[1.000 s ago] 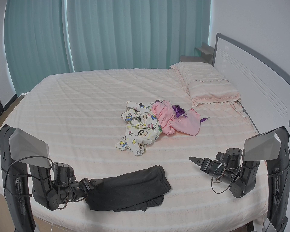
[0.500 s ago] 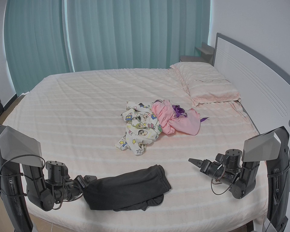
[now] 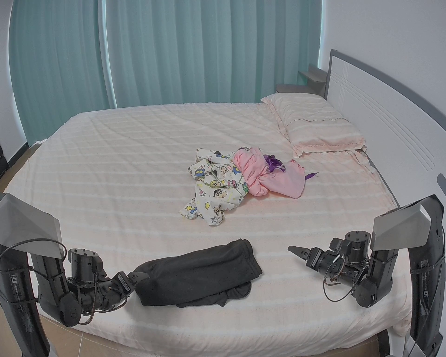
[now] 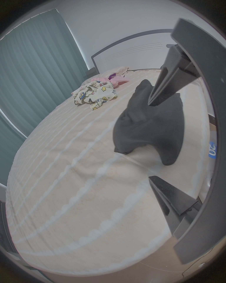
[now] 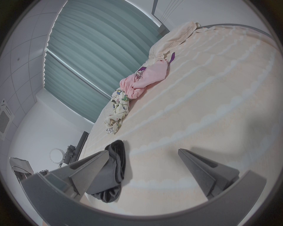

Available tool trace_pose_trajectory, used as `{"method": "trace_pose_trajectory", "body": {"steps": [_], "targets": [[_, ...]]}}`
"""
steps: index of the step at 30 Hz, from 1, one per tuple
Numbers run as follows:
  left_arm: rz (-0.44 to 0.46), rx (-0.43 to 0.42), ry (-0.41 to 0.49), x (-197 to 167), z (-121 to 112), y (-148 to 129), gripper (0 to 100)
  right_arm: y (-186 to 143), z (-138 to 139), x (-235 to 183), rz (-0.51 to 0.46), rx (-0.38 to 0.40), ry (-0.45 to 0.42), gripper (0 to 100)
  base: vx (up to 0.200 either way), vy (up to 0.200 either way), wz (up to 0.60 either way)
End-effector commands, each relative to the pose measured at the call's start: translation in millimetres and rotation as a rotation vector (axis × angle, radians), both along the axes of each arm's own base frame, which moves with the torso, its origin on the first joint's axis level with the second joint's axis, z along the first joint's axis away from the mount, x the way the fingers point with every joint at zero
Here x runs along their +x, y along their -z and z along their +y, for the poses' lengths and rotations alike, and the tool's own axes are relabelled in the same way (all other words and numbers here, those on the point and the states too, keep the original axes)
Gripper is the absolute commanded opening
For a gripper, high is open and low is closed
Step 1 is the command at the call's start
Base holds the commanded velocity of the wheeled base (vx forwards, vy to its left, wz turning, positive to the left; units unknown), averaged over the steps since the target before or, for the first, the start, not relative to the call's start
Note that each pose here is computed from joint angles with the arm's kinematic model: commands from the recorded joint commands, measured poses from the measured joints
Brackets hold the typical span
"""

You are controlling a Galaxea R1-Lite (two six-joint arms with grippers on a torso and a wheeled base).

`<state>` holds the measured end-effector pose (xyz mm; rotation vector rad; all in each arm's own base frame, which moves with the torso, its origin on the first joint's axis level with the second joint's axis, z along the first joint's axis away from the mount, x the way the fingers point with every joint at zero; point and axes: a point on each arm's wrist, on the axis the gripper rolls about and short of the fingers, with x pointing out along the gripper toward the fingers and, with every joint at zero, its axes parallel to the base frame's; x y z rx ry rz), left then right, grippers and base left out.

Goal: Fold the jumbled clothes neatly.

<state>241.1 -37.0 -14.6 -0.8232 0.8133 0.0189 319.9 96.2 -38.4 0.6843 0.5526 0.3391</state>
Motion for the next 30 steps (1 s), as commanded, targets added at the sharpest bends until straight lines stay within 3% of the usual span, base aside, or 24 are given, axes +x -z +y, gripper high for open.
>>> {"method": "trace_pose_trajectory", "body": {"steps": [1,13,20,30], "targets": [[-0.006,-0.001,0.001,0.1,0.0,-0.9,100,0.6,0.5,0.4,-0.01,0.003,-0.002,100,0.0,0.0,0.0],[-0.063,-0.012,-0.017,4.5,1.8,-7.7,100,3.2,0.7,0.1,-0.004,-0.004,0.005,100,0.0,0.0,0.0],[-0.07,-0.015,-0.062,9.2,13.2,-7.5,100,2.0,2.8,-0.1,-0.009,-0.003,0.0,100,0.0,0.2,0.0],[-0.063,-0.038,-0.047,9.7,15.8,-6.2,100,2.4,4.8,-0.4,-0.008,-0.002,-0.004,100,0.0,0.2,0.0]]}}
